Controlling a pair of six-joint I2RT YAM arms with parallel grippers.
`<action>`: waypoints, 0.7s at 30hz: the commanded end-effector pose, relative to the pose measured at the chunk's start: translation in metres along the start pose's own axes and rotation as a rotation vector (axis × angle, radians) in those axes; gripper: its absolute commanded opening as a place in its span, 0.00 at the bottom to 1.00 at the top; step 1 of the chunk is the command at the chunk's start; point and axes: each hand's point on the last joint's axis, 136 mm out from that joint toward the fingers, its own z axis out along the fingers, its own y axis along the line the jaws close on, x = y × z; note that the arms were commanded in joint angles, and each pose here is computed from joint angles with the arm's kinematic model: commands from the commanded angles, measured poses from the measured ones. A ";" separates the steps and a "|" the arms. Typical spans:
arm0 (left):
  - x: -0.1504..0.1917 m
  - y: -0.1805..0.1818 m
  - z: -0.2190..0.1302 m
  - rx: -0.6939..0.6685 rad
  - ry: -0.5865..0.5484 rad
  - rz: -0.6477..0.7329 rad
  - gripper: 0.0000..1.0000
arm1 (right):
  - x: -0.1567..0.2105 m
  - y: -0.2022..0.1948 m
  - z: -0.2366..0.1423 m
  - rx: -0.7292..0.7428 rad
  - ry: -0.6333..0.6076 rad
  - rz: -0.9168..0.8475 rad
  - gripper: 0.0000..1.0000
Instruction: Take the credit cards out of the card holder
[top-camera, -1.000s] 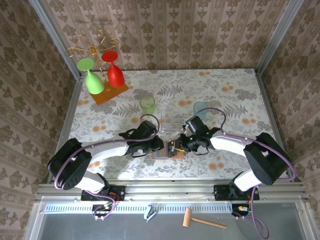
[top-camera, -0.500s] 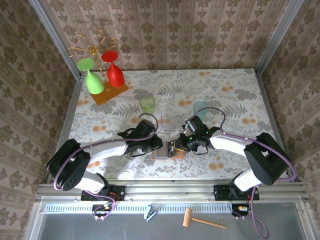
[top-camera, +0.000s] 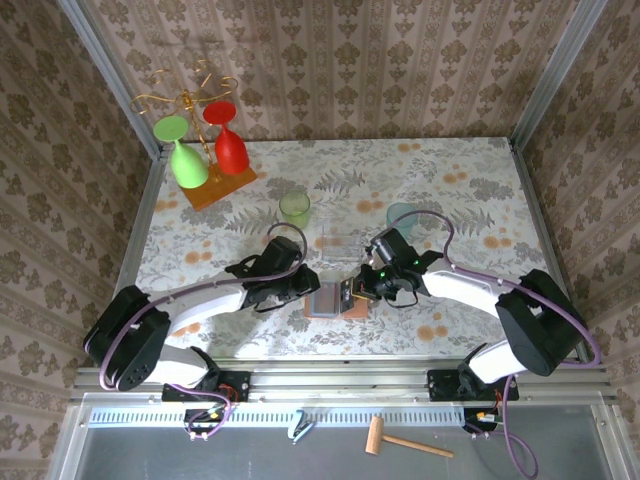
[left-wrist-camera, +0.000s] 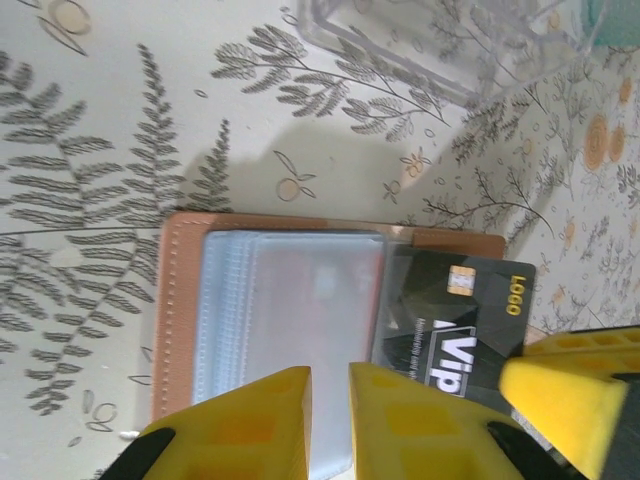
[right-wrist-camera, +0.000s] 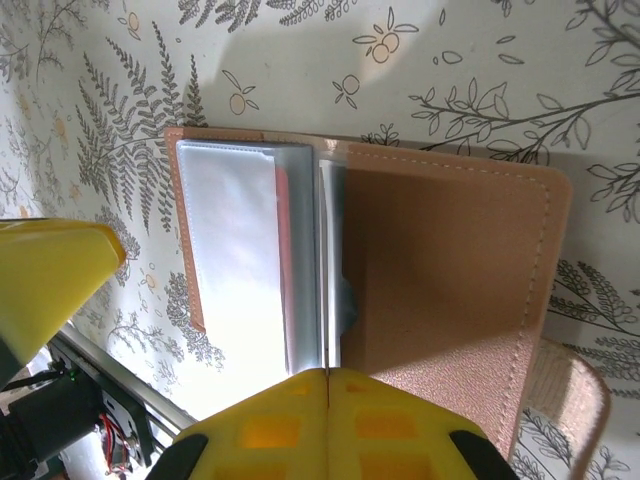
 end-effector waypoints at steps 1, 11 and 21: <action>-0.003 0.005 -0.006 0.003 -0.010 0.016 0.18 | -0.007 0.009 -0.015 0.022 -0.037 -0.052 0.00; -0.010 0.018 -0.014 0.001 -0.022 -0.008 0.18 | -0.020 0.022 -0.036 0.070 -0.063 -0.226 0.00; -0.017 0.035 -0.024 -0.003 -0.040 -0.035 0.18 | -0.037 0.027 -0.053 0.175 -0.020 -0.646 0.00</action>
